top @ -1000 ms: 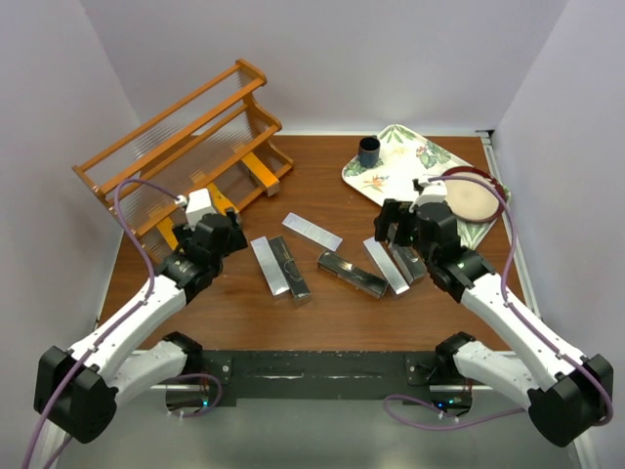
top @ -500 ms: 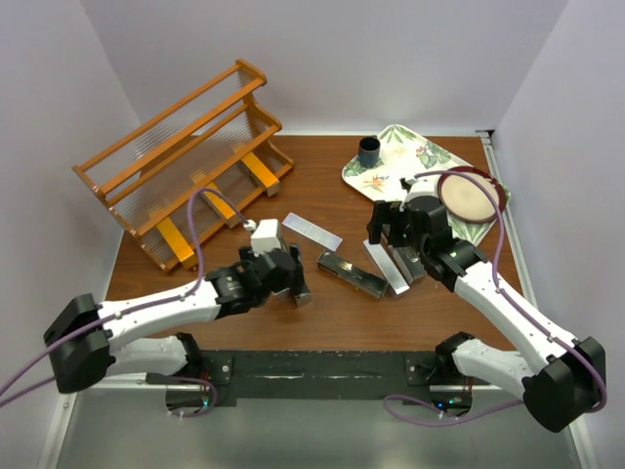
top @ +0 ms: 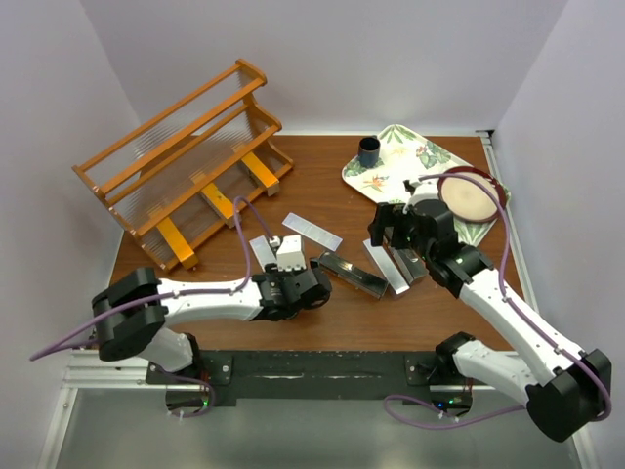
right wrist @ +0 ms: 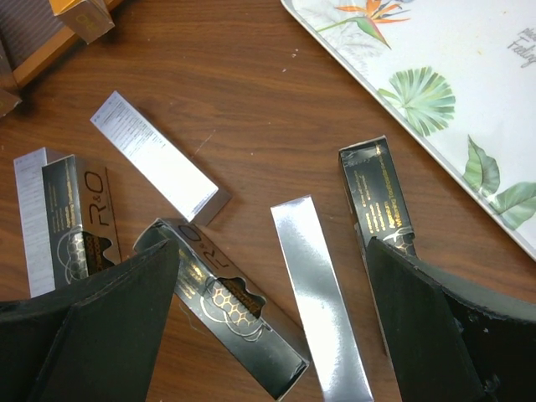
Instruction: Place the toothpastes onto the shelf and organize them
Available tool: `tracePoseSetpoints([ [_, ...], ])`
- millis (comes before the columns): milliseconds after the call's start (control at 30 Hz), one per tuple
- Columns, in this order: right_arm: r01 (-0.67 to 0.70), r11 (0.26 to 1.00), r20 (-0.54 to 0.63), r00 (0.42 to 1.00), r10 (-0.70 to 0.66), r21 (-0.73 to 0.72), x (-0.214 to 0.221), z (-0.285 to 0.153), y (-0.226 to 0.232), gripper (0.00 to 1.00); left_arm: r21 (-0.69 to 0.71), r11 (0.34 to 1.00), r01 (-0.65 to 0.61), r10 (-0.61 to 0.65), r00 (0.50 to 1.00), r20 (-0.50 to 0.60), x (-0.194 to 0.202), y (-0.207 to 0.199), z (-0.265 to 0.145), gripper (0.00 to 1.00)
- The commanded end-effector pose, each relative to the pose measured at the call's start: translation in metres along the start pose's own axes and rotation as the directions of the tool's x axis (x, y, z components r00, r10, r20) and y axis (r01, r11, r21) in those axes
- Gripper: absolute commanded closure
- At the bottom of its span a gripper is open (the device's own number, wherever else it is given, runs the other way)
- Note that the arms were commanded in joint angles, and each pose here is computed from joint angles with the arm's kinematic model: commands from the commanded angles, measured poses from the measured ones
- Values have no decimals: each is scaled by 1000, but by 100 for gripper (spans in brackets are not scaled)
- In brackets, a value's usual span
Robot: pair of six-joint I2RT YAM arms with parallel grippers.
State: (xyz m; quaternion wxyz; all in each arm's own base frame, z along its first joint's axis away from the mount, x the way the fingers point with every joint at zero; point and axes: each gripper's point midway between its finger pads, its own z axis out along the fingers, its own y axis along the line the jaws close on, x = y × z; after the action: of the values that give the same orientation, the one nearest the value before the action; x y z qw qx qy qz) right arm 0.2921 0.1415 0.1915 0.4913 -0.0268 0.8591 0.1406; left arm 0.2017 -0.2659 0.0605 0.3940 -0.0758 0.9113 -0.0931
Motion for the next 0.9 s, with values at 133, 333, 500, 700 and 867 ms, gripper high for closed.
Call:
tracePoseSetpoints([
  [133, 26, 1000, 8, 1000, -26, 2, 2, 1, -3, 1, -17, 1000, 21, -21, 1000, 2, 4, -20, 13, 29],
  [333, 26, 1000, -1, 1000, -26, -3, 6, 6, -2, 1, -16, 1000, -8, 8, 1000, -1, 5, -25, 17, 32],
  [500, 34, 999, -17, 999, -34, -6, 10, 8, -2, 2, -60, 998, -15, 16, 1000, 26, 3, -21, 23, 32],
  [700, 36, 999, -28, 999, -37, -15, 13, 10, 0, 1, -126, 992, 27, -18, 997, 78, -3, -12, 27, 26],
  [867, 40, 999, -39, 998, -41, -27, 16, 12, 1, 1, -156, 986, 54, -38, 994, 105, -6, -11, 31, 22],
])
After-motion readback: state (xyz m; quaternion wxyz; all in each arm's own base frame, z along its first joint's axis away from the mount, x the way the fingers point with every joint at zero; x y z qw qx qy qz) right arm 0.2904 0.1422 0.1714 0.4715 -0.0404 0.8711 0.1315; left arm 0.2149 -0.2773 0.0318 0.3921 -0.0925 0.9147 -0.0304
